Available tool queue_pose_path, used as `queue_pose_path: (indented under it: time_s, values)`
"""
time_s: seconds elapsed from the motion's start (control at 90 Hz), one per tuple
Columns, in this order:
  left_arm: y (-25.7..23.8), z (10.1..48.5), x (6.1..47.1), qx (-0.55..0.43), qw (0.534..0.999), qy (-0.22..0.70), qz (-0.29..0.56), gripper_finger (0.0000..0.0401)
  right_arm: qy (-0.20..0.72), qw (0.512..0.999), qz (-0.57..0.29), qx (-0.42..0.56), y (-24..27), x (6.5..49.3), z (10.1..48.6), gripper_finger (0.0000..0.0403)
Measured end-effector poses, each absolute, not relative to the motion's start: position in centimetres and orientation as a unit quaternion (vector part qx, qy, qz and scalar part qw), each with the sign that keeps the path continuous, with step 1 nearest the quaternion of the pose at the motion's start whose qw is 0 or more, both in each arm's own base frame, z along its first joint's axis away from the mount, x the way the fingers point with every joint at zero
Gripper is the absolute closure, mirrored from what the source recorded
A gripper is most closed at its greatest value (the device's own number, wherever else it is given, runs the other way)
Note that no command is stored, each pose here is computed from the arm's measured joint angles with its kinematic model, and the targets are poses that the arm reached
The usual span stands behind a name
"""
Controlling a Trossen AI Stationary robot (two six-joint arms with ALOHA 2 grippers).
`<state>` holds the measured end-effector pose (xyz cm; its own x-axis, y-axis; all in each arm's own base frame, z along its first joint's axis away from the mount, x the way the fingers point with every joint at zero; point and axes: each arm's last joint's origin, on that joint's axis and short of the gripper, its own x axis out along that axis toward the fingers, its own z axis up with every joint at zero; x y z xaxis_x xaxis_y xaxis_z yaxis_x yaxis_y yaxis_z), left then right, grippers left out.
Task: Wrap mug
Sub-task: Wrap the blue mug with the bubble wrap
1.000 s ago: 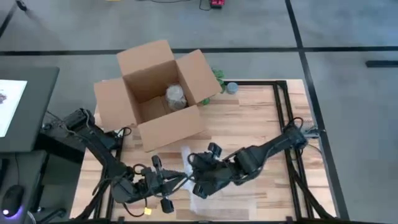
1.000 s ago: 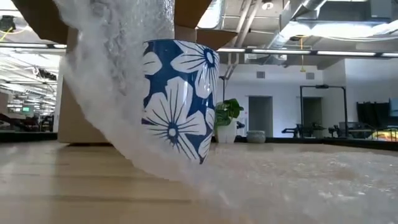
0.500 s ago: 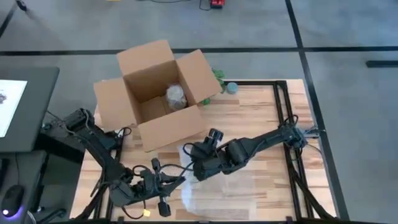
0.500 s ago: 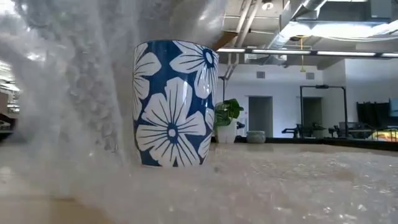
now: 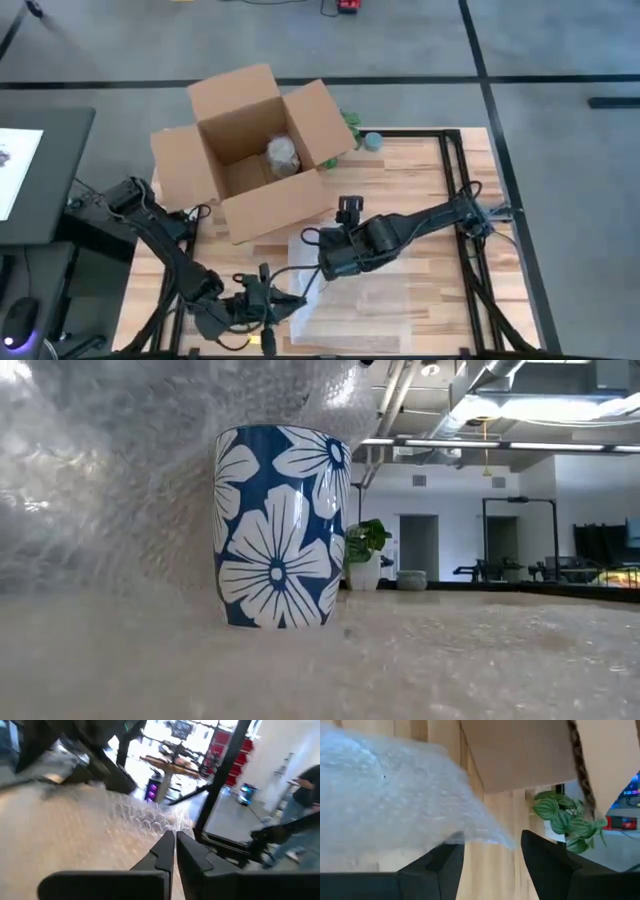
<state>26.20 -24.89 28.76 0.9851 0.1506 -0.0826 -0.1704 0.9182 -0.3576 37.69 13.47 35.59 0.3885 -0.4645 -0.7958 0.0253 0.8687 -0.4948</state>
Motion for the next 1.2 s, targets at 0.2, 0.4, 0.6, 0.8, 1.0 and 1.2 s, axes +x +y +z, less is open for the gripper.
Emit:
queue_pose_path:
  time_s: [0.2, 0.4, 0.6, 0.8, 1.0, 1.2]
  values:
    - [-24.7, 28.2, 26.7, -0.209, 0.974, 0.031, 0.084, 0.0401, 0.535, 0.801, -0.139, -0.230, 14.8, 37.2, 34.9, 0.0286]
    - [-24.2, 28.2, 27.3, -0.231, 0.968, 0.030, 0.090, 0.0401, 0.582, 0.764, -0.133, -0.245, 16.0, 36.7, 31.3, 0.0364]
    - [-23.5, 28.1, 28.0, -0.248, 0.965, 0.037, 0.078, 0.0400, 0.612, 0.736, -0.135, -0.258, 17.3, 35.7, 28.4, 0.0396]
    - [-23.3, 28.1, 28.3, -0.252, 0.965, 0.045, 0.060, 0.0367, 0.629, 0.717, -0.132, -0.271, 18.0, 33.6, 27.0, 0.0402]
    - [-23.8, 28.6, 27.9, -0.253, 0.965, 0.069, -0.015, 0.0333, 0.637, 0.706, -0.149, -0.273, 18.2, 30.1, 25.8, 0.0402]
    - [-24.7, 29.2, 26.1, -0.262, 0.959, 0.092, -0.048, 0.0340, 0.638, 0.715, -0.134, -0.253, 18.9, 27.7, 24.2, 0.0401]
